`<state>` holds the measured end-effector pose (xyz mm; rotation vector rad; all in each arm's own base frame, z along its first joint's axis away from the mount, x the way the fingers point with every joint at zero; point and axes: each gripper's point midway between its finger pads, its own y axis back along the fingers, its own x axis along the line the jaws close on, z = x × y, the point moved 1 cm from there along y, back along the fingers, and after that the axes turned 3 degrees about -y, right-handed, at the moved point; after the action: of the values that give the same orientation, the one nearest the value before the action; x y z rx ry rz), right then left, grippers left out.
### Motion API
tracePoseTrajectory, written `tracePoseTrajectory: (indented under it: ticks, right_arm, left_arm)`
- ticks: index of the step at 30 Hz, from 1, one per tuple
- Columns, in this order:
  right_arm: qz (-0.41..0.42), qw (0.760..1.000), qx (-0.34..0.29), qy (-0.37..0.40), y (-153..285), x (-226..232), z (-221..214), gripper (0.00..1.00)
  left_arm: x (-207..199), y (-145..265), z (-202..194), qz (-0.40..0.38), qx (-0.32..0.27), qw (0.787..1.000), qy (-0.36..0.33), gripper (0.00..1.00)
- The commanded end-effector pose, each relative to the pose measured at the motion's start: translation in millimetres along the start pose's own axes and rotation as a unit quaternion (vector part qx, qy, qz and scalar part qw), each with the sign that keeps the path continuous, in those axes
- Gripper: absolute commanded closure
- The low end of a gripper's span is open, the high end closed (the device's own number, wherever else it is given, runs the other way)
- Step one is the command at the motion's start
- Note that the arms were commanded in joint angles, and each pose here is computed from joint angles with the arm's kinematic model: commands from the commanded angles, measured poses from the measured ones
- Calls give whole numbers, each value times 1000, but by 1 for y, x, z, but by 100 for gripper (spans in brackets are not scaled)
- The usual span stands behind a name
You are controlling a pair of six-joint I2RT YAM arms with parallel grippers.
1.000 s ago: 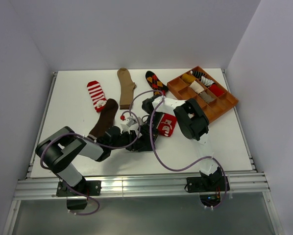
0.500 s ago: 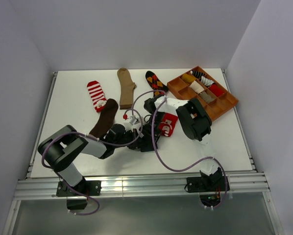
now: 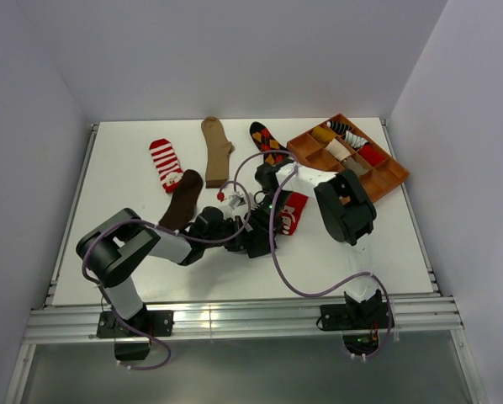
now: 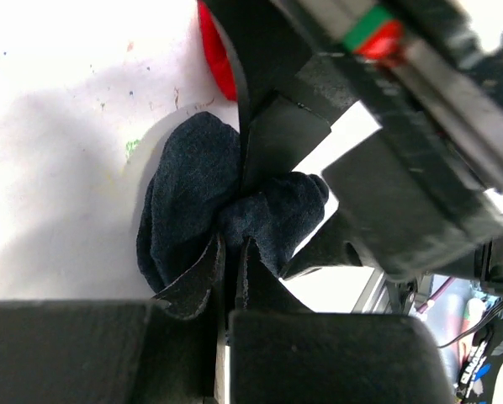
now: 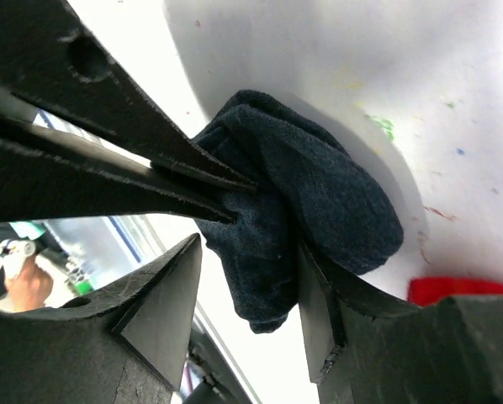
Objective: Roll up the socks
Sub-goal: Roll the sock at the center of the board.
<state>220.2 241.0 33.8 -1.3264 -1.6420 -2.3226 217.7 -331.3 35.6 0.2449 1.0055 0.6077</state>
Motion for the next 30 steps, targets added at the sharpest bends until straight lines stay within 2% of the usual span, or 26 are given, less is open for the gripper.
tracePoseTrajectory:
  ticks: [1,21,30]
  right_arm:
    - [-63,995,-54,62,15,-22,20,44]
    - [-110,984,-115,79,51,-27,12,42]
    - [-150,970,-175,80,87,-36,17,38]
  left_arm:
    - [64,13,-66,130,105,985,33,100]
    - [79,14,-78,182,154,970,51,100]
    - [79,21,-78,179,152,970,67,100]
